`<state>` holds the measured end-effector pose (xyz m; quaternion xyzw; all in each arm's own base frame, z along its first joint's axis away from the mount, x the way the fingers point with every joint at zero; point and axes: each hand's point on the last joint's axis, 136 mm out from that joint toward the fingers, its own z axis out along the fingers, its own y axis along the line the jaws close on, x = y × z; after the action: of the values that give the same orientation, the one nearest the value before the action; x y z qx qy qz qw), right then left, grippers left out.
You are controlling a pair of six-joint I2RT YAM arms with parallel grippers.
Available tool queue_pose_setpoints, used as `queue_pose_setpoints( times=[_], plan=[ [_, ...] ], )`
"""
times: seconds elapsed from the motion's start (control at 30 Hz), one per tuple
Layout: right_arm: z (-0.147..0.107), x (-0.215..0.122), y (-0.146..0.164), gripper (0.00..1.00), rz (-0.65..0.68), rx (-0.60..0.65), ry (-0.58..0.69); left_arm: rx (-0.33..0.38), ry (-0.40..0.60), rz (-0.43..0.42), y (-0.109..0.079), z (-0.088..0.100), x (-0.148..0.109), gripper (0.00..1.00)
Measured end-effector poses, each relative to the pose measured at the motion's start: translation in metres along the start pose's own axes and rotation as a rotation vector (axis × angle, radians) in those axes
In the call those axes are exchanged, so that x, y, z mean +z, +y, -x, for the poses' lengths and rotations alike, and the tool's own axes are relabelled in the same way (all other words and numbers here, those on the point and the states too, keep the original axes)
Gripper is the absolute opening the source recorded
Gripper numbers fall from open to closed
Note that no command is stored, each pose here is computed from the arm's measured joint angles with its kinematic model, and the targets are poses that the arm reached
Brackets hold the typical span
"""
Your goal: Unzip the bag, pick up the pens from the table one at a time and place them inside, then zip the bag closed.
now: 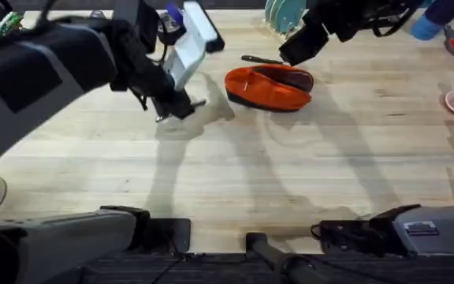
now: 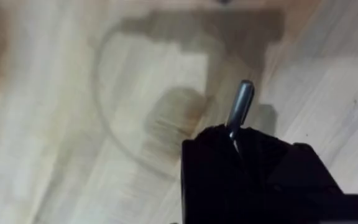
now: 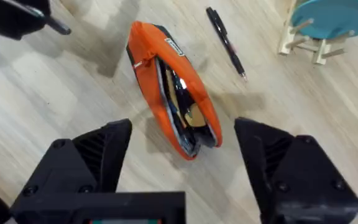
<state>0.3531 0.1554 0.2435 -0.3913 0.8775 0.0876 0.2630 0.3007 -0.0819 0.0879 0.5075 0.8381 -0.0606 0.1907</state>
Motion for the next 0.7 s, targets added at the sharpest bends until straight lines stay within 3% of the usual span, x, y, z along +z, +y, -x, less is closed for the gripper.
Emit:
queue_pose_setpoints(
  times=[0.2,0.37,0.7],
  plan=[
    [0.001,-0.011,0.002,0.997,-0.010,-0.005,-0.019,0.018,-0.111,0.037,0.018,0.037,-0.025,0.040],
    [0.000,-0.022,0.005,0.996,-0.016,-0.008,-0.031,0.070,-0.204,0.056,0.023,0.073,-0.043,0.040],
    [-0.003,-0.052,0.013,0.996,-0.038,-0.015,-0.072,0.281,-0.422,0.077,-0.004,0.157,-0.054,0.040]
  ],
)
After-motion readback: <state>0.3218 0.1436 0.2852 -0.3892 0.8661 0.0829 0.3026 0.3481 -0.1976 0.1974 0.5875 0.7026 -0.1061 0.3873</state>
